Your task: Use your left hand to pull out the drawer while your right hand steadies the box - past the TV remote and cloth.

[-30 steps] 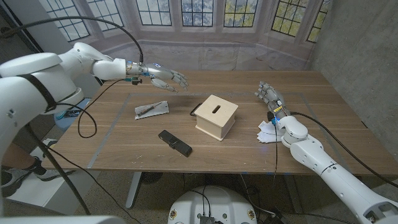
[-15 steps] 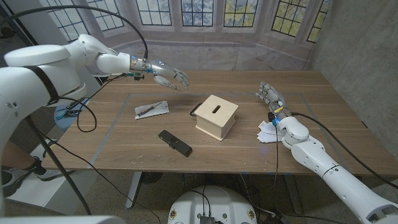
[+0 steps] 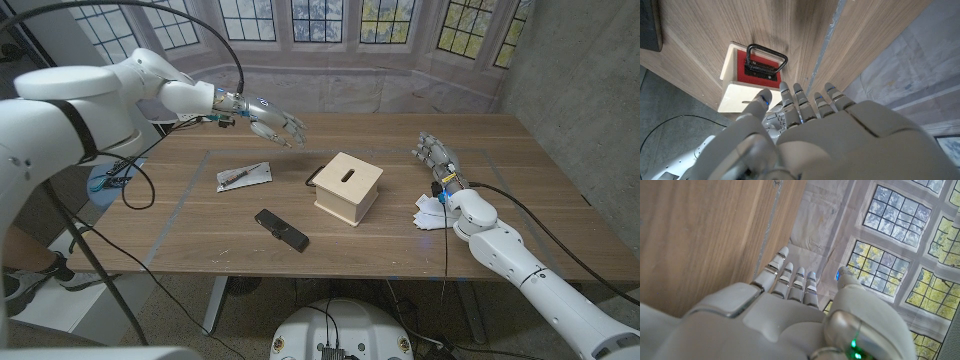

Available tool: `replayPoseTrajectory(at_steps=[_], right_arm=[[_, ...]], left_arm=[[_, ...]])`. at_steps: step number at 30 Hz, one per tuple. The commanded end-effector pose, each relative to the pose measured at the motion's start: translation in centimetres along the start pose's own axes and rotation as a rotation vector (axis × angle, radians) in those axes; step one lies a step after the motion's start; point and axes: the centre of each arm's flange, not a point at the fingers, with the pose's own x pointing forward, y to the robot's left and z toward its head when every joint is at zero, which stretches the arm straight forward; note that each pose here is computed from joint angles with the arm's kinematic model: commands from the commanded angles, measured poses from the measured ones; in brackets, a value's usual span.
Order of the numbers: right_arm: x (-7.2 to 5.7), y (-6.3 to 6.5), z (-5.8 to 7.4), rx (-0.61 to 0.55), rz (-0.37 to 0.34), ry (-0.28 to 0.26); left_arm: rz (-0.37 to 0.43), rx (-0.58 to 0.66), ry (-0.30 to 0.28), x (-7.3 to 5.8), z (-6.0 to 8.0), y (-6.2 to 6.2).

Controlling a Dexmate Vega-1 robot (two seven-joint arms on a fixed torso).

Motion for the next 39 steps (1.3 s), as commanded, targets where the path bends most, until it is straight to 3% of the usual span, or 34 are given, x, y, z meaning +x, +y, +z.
replayPoseTrajectory(at_steps=[1,18,26,39], right_arm=[[-0.6,-0.1,0.0,0.002,-0.009,-0.009],[-1.2,-0.5,0.4,-0.003,-0.018,-0.016],[-1.3,-0.3,1.3,-0.017,-0.006,-0.031],[-0.9,0.7,3.3,-0.042,0.025,-0.075]], left_arm=[[-0.055,0.034,-0.047,0.6,0.6,0.5],[-0.107,0.093,-0.069,1.0,0.6,0.9],[-0.144,0.149,-0.053,1.5,0.1,0.8],[-0.167,0.156,0.025,2.9,-1.0,1.0]])
